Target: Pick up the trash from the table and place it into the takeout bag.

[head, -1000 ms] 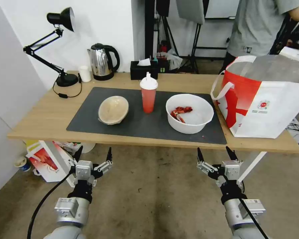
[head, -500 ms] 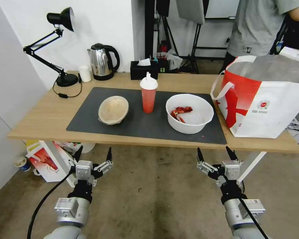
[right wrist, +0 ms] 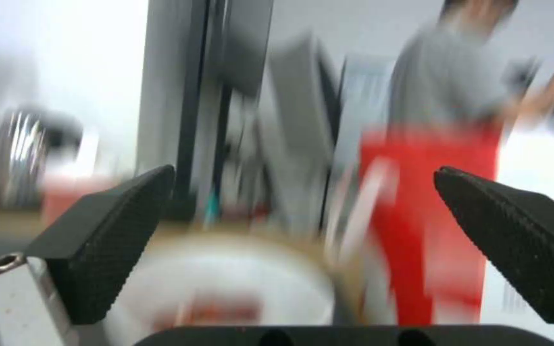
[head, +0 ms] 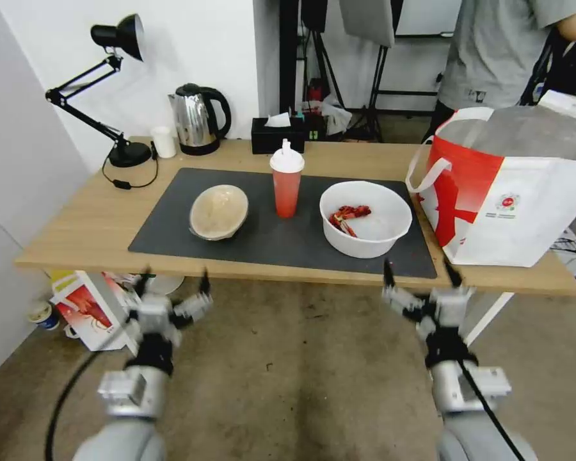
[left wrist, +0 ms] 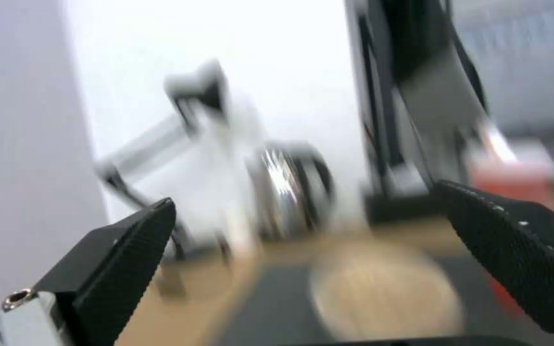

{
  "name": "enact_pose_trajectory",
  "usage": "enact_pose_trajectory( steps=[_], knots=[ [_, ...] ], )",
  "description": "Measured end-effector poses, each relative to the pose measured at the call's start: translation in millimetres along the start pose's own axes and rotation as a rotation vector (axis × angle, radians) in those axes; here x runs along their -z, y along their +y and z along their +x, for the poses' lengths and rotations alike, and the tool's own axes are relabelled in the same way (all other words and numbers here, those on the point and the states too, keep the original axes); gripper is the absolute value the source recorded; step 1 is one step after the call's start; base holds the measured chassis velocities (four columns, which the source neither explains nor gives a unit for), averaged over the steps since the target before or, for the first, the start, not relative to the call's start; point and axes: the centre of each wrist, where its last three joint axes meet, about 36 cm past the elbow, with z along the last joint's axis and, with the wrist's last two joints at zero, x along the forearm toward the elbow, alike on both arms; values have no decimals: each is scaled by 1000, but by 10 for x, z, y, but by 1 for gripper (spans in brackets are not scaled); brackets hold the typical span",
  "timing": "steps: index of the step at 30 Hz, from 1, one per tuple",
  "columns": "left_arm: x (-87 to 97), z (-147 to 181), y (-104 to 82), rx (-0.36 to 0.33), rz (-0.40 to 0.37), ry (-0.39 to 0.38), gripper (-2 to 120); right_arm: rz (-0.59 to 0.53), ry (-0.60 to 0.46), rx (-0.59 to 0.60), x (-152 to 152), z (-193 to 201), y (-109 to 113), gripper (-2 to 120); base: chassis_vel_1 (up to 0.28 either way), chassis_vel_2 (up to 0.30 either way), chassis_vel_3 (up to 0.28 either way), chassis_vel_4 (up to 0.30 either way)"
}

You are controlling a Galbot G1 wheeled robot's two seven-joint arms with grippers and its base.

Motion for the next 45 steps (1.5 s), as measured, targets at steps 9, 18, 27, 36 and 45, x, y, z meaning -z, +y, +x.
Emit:
enact_pose_trajectory(
  steps=[9, 18, 27, 36, 45],
  knots=[
    [407, -462, 105, 79, -17, -398, 100, 2, -216, -15, 182, -252, 32, 100, 0, 0, 0, 0],
    [426, -419, 123, 36, -18, -363, 100, -12, -143, 13, 200, -162, 41, 100, 0, 0, 0, 0],
    [399, -360, 54, -72, 23, -278, 100, -17, -5, 79, 188, -1, 89, 100, 0, 0, 0, 0],
    [327, -352, -5, -120, 50, -233, 100, -15, 45, 110, 135, 62, 94, 100, 0, 0, 0, 0],
    [319, -356, 6, -157, 57, -210, 100, -26, 70, 126, 143, 62, 80, 100, 0, 0, 0, 0]
  ],
)
